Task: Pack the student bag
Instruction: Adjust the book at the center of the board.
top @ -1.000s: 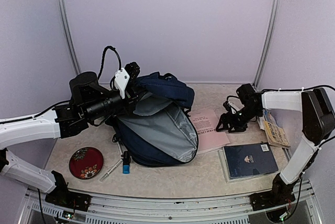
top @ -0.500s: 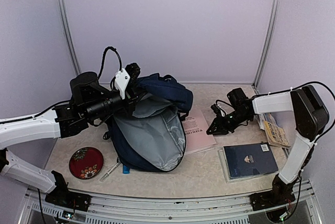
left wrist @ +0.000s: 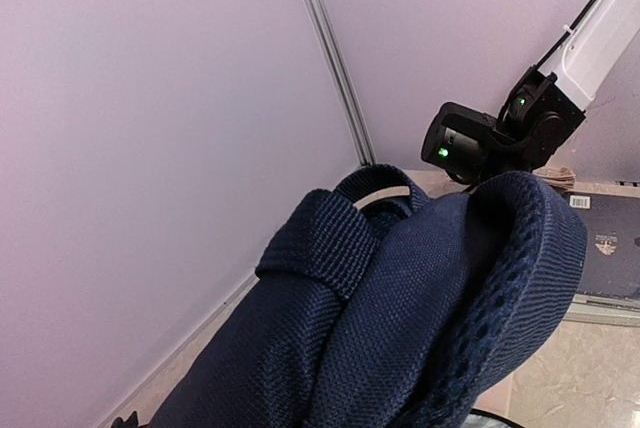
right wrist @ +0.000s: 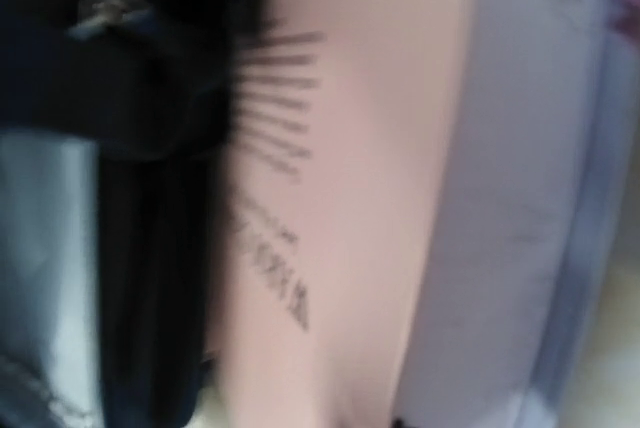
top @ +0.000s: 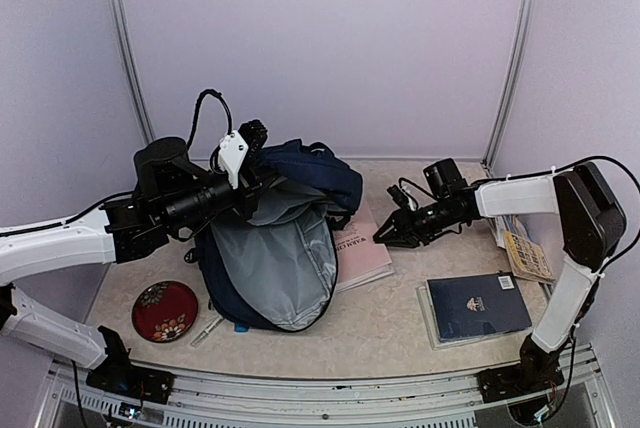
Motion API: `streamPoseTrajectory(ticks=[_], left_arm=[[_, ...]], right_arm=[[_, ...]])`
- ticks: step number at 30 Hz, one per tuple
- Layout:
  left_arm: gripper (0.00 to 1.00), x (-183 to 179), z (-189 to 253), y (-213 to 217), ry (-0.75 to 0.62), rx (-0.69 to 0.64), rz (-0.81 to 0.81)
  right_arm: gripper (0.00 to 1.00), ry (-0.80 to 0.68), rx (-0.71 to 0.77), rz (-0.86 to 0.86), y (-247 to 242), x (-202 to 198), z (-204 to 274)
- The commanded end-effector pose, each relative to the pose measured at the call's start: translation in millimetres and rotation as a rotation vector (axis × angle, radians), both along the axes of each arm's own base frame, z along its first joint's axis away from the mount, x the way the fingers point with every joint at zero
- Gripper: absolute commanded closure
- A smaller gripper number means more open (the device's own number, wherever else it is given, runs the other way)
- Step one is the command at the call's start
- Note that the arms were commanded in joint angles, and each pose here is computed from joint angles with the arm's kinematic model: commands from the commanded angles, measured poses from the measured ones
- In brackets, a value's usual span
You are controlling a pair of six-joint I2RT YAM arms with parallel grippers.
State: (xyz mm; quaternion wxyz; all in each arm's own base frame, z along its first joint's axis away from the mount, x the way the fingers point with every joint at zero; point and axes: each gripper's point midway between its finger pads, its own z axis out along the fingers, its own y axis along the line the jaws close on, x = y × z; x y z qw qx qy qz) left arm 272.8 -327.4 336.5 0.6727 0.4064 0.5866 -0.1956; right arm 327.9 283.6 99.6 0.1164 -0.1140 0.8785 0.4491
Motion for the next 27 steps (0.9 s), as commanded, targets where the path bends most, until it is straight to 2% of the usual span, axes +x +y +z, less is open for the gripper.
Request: streamPoseTrajectory(ticks=[1,7,10,12,17,23,27], left_arm=[[1.0,-4.6,39.6,-0.3,-0.065,-0.1,-0.024],[1.0,-3.8,40.2,0.3,-0.061,-0.106,-0.022],[1.0,-2.0,42.5,2.3,-0.051,-0.129,-0.016],[1.0,7.0,48.8,12.5,-0.046,-0.162,0.054],[1.0,35.5,70.5,55.8,-0.008,-0.293,0.27],[1.0,38.6,79.6,58.5,0.073,-0.38,0.193],[1.0,44.3,85.9,75.2,0.103,-0.405,0.286]], right_arm=[[0.65,-0.117,0.176,0.181,49.3,-14.9,58.8],[0.57,-0.222,0.184,0.208,65.3,-19.3,84.6],[0.56,-0.212,0.151,0.183,72.9,-17.9,75.2],[0.55,-0.196,0.128,0.189,83.0,-21.1,66.5],[0.53,-0.259,0.044,0.182,109.5,-18.6,68.8],[0.53,-0.294,-0.084,0.139,122.8,-13.9,55.4],[0.53,-0.329,-0.213,0.103,119.4,-11.1,42.1]])
